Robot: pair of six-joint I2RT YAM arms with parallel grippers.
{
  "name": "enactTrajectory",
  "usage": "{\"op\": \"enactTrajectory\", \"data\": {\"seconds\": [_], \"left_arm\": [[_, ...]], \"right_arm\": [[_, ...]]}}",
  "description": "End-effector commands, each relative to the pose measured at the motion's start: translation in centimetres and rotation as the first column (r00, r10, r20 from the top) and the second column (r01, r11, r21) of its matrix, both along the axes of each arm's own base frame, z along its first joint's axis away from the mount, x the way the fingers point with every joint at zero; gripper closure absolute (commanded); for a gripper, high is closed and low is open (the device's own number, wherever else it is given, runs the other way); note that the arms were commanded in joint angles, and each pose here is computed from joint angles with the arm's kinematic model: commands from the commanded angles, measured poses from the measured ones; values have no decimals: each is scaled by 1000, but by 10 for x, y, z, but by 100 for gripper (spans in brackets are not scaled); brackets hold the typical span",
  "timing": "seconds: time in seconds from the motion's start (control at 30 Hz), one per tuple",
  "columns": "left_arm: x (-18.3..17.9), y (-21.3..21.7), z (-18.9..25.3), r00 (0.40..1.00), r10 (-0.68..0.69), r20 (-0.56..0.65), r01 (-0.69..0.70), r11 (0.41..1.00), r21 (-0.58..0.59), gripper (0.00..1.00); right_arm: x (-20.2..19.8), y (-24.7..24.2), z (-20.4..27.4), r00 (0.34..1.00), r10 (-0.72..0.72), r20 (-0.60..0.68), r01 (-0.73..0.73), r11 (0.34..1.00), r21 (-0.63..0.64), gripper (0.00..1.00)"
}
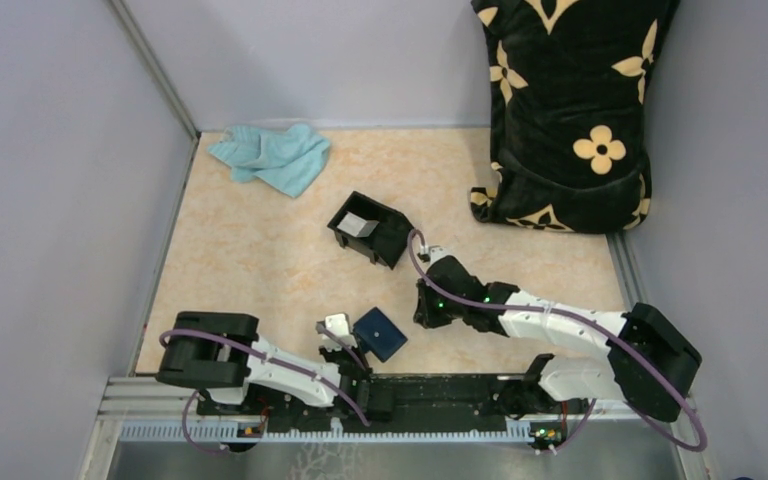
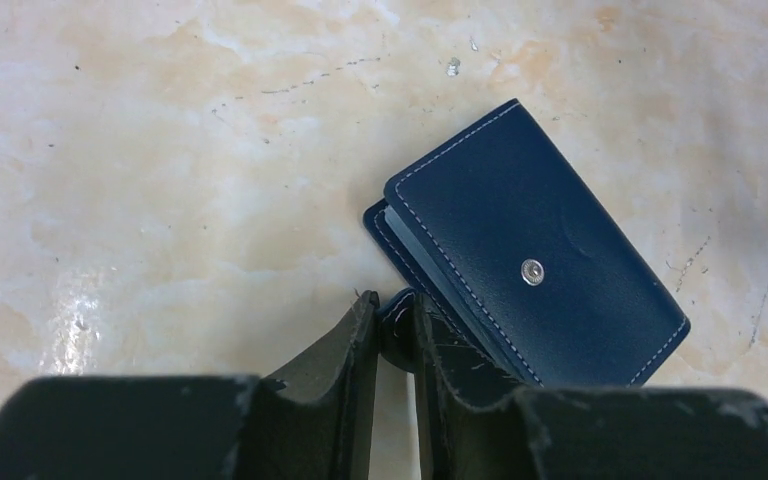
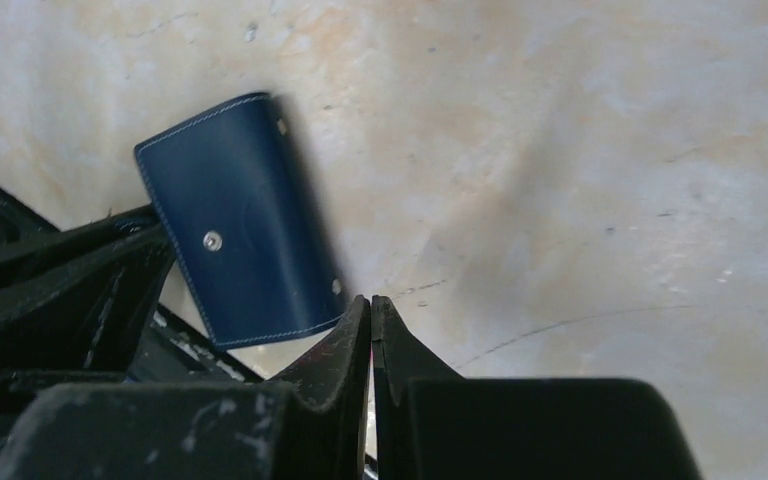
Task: Put the credit cards into the card holder
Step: Close the card holder at the center of the board.
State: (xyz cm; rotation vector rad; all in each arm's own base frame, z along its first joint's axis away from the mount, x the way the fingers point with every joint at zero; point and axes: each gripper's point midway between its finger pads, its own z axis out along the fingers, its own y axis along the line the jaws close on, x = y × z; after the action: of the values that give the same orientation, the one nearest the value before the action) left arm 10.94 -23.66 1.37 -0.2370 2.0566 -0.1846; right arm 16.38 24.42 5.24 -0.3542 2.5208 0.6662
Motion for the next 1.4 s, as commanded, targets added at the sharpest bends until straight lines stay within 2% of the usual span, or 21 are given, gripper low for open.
{"op": "enactTrajectory", "data": {"seconds": [0.0, 0.3, 0.5, 1.03, 1.37], "left_arm": [[-12, 21, -33, 992, -33, -124, 43, 996, 82, 74], [-11, 9, -32, 979, -178, -97, 174, 984, -40, 73], [-11, 7, -28, 971, -226, -77, 223, 974, -50, 73], [-13, 4, -16, 961, -269, -61, 266, 962, -56, 74], [-17, -14, 25, 954, -300, 32, 301, 951, -68, 73]], "right_arm": [[-11, 40, 21, 997, 80, 12, -81, 988, 130, 97], [-27, 85, 32, 987, 161, -2, -156, 961, 227, 99], [-33, 106, 29, 981, 191, -16, -181, 951, 251, 99], [-37, 101, -29, 981, 170, -94, -153, 975, 161, 100], [-38, 95, -52, 981, 150, -126, -136, 984, 114, 100]]}}
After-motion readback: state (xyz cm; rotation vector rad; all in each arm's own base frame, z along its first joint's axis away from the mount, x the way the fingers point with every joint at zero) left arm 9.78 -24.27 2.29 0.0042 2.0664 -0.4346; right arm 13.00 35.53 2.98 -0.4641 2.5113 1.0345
